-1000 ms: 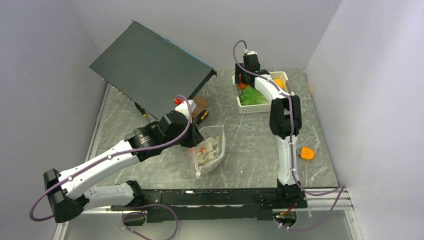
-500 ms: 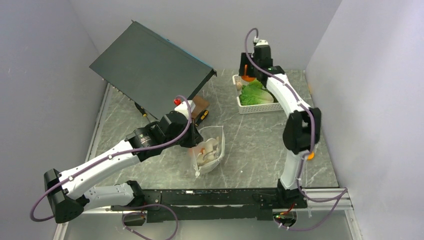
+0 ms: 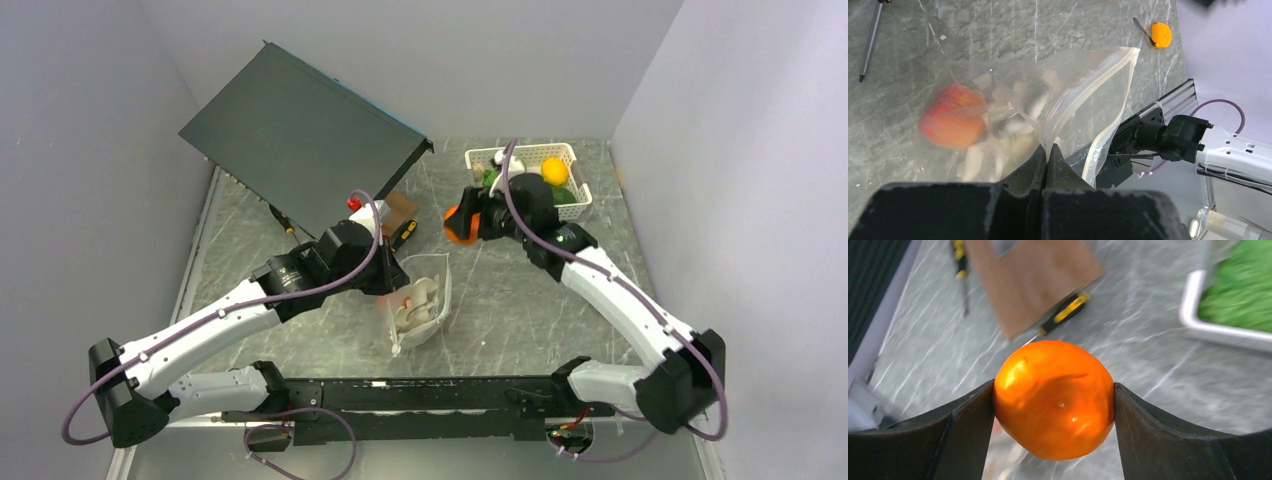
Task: Place the food in the zip-top bag and seal the zipper
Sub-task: Place the fake fruit in the zipper food storage bag.
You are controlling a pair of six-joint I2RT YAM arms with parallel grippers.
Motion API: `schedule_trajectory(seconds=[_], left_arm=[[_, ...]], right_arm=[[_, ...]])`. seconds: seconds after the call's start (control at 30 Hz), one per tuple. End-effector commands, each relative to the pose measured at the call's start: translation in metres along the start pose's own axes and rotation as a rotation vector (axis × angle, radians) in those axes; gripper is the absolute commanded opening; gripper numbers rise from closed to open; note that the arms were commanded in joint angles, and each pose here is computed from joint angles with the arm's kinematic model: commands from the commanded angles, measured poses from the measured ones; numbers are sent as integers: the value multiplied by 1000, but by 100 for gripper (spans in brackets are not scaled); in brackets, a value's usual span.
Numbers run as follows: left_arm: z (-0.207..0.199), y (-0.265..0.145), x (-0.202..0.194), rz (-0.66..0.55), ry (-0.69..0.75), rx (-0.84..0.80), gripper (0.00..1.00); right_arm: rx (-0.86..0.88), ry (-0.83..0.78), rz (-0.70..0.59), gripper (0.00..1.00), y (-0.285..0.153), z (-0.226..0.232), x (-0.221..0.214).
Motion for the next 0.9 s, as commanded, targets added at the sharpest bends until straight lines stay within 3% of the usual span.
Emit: schedule_trajectory(seconds=[0.0,0.17,0.53,0.67,0.87], left_arm=[[-10,0,8,-13,-30,-45,0],[-15,1,11,-8,-38,-66,0],[-56,0,26,33,-119,-314,0],[-66,-1,33,25,-123,-355,0],[-48,10,25,26,-115,-259,0]], right_arm=[[173,-16,-51,11,-52,43,-11],[139,-41,-88,11,-102,37,-19],[671,-163,-202,10,-151,79,-25],[633,-176,-194,10,-151,77,-25],[599,-190,-140,10,-144,72,-31]])
Point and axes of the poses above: each gripper's point midway between its finger pads, its own y axis out along the fingers, its own z axis along the line the jaws close on, x = y × z, the point moved 8 cm from there along -y, back along the fingers, and after that the axes turned 1 degree about -y, right-handed, at the moved point
